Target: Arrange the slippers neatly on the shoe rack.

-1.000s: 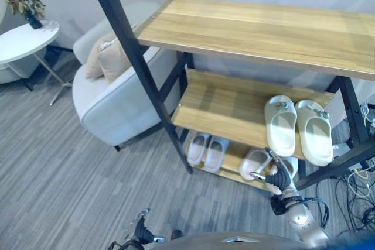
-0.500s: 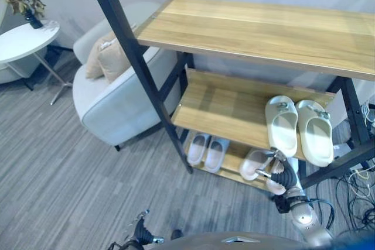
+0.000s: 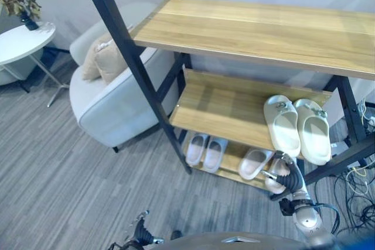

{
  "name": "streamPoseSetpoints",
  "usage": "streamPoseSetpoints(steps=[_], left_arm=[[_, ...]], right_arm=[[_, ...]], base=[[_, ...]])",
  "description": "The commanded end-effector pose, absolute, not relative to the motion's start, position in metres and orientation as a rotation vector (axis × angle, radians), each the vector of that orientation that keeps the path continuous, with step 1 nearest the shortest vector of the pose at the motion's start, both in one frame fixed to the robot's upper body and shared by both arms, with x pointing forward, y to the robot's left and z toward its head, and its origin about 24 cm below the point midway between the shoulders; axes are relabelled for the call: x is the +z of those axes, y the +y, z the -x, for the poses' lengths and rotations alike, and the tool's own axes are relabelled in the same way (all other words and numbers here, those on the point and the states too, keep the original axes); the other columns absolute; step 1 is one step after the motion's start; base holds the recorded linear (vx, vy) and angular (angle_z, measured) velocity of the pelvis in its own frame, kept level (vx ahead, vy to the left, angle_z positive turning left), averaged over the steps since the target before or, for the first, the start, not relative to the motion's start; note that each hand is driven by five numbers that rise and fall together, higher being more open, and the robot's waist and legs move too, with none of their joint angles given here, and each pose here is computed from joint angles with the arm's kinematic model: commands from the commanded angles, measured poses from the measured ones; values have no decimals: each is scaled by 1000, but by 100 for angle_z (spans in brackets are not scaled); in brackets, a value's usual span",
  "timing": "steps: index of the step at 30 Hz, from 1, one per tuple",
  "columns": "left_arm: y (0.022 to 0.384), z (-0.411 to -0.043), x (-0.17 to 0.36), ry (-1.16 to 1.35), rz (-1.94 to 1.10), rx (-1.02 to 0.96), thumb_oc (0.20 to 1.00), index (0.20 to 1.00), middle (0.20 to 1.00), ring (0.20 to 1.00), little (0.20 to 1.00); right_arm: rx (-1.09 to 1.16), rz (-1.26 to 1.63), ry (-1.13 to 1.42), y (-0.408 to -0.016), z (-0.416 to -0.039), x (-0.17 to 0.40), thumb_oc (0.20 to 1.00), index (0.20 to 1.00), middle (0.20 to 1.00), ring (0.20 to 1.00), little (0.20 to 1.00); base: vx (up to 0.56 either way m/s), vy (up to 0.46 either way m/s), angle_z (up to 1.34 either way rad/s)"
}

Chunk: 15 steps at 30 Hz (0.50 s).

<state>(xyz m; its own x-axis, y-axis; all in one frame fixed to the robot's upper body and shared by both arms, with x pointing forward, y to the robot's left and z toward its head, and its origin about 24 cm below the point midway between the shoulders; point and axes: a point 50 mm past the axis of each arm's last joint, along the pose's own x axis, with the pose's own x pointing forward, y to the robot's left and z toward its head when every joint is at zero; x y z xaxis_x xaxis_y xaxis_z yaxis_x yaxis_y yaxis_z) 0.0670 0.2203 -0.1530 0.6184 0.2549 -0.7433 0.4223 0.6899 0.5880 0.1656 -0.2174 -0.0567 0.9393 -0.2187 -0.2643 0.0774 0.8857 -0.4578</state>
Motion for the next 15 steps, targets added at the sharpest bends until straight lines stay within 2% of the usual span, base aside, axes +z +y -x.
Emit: streamPoseSetpoints(steps=[1,15], left_arm=[[230,-59,-156,996,-847,-77,1000,1000,1000,1000,1000],[236,-58,-156,1010,-880,-70,1000,1000,1000,1000,1000]], right_arm=[[-218,407,234,-220,-172,-43,1000,1000,1000,1000,1000],[-114,483,252,-210,-179,-50,1000,1000,1000,1000,1000]], base=[[0,0,0],[0,0,0]])
